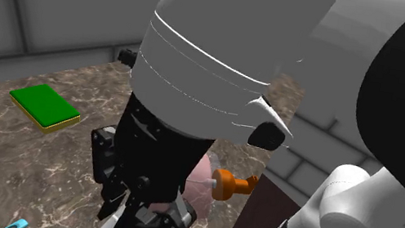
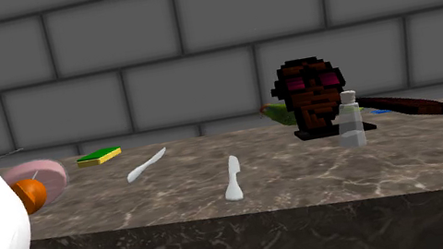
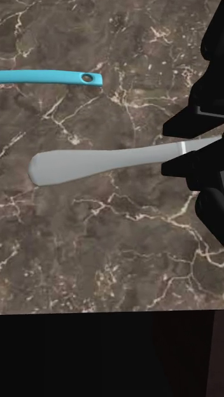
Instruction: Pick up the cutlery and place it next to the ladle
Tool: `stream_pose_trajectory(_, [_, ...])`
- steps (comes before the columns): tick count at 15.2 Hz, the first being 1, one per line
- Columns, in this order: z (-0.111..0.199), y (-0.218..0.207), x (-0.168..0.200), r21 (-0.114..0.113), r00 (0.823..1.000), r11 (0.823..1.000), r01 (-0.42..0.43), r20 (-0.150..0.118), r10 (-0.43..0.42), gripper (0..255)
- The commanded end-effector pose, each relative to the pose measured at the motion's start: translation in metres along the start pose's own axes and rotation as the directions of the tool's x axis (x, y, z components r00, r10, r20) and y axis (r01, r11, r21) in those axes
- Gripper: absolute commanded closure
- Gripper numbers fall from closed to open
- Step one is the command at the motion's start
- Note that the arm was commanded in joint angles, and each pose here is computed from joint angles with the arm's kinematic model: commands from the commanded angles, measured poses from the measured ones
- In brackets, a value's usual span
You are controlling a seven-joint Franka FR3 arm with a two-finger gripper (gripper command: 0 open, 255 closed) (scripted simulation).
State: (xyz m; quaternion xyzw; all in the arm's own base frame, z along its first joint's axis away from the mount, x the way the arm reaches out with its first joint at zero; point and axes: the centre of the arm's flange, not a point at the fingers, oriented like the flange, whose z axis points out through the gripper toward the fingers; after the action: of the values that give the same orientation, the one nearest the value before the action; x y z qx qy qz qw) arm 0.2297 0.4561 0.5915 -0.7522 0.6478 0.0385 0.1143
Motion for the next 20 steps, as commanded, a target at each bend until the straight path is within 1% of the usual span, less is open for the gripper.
stream_pose_trajectory(1, [0.010, 0.001, 0.003, 0.000, 1.000, 1.000, 0.000, 0.000, 0.000, 255])
stream_pose_trajectory(14, [0.076, 0.009, 0.017, 0.000, 1.000, 1.000, 0.000, 0.000, 0.000, 255])
stream_pose_trajectory(20, [0.076, 0.009, 0.017, 0.000, 1.000, 1.000, 0.000, 0.000, 0.000, 255])
